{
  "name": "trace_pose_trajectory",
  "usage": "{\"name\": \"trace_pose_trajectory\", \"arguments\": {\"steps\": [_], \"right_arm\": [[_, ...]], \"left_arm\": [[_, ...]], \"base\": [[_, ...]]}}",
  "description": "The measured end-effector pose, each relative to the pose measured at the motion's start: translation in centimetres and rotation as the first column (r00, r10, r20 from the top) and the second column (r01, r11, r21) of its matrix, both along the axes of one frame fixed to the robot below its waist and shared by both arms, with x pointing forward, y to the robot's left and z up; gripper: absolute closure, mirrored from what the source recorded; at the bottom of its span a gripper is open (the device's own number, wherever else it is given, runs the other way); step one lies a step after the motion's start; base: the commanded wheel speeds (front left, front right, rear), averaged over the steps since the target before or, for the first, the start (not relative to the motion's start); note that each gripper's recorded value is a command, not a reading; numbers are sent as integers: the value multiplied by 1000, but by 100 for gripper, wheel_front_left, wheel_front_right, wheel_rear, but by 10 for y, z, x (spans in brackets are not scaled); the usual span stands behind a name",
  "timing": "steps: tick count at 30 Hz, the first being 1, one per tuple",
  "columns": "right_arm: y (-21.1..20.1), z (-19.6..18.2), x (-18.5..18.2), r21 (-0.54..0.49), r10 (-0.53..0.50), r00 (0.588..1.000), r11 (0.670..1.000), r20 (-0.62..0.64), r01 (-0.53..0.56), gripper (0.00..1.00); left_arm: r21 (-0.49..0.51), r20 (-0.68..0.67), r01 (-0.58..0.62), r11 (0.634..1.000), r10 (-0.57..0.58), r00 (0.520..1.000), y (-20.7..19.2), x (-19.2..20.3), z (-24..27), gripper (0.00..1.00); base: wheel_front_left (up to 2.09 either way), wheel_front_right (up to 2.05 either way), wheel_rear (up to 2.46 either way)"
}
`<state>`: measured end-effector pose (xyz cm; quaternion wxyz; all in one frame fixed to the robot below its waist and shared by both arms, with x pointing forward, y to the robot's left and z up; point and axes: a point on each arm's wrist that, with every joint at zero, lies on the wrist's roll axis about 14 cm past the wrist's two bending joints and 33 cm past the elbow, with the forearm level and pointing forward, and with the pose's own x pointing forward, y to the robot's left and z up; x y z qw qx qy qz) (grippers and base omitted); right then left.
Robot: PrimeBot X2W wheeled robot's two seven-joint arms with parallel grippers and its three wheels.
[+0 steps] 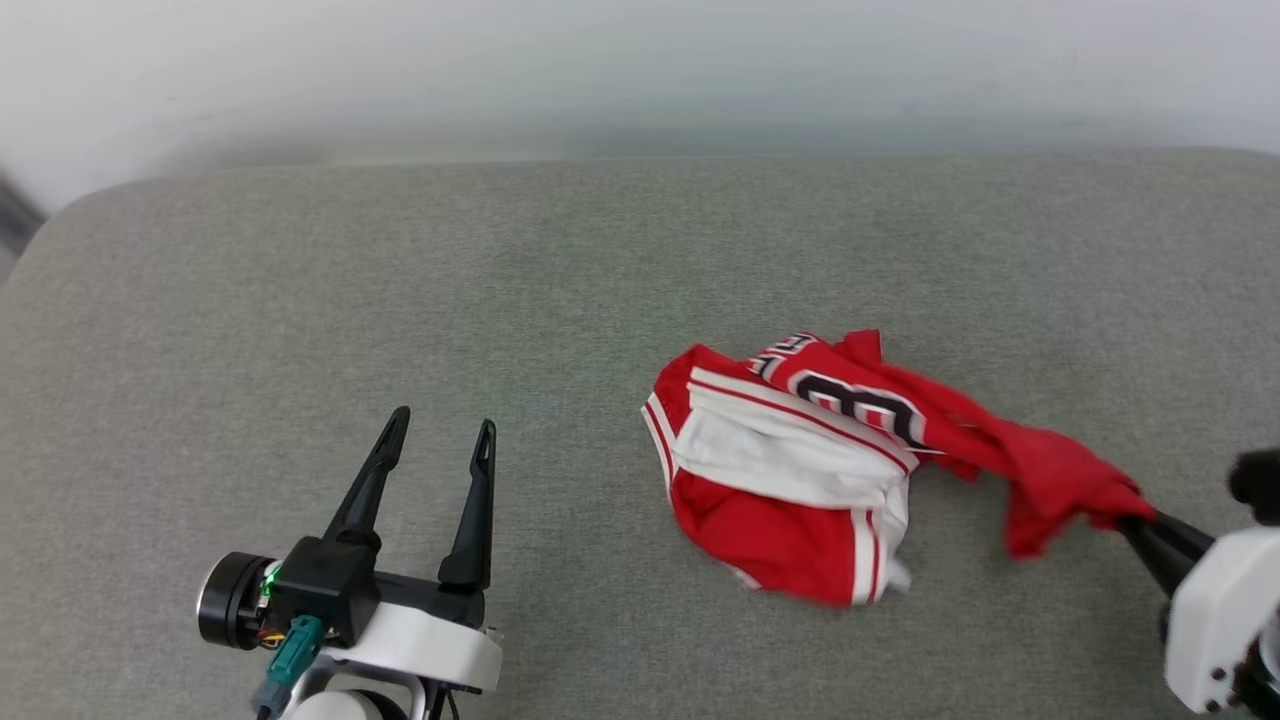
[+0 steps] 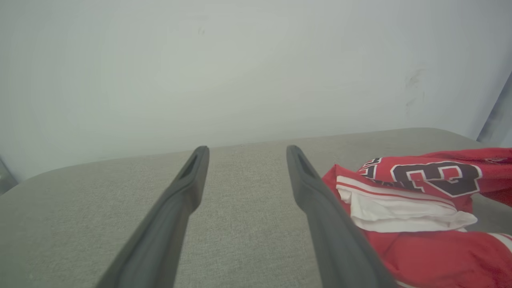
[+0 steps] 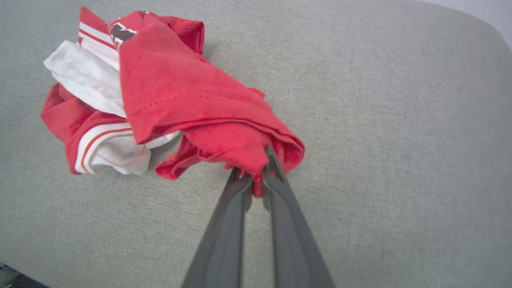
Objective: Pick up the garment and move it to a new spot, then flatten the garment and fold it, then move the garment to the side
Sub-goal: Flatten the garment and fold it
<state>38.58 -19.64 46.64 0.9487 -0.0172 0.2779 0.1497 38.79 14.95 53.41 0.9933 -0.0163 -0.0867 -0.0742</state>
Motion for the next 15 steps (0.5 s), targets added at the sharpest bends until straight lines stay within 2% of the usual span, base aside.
{"name": "trace_pose_trajectory", "arguments": {"steps": [4,6,9,13,15], "right_arm": [[-34,-24,-25,-60,-114,989,992,-96,109,100],[-42,-40,-37,-52,-163,975,986,-151,157,100],[-62,-63,-53,-105,-234,949,971,-212,216,100],[-76,-87,-66,-164,-271,932,958,-240,236,100],[-78,-90,-64,-164,-280,936,954,-212,249,0]], "left_arm": [[0,-4,22,1000,-22,1000,-7,3,-2,0],[-1,-8,29,1000,-29,1000,-9,4,-3,0],[-1,-13,35,999,-35,999,-11,4,-5,0],[2,-16,39,999,-39,999,-12,5,-6,0],[3,-19,42,999,-42,999,-13,5,-7,0]], "base": [[0,0,0],[0,0,0],[0,0,0],[0,0,0],[0,0,0]]}}
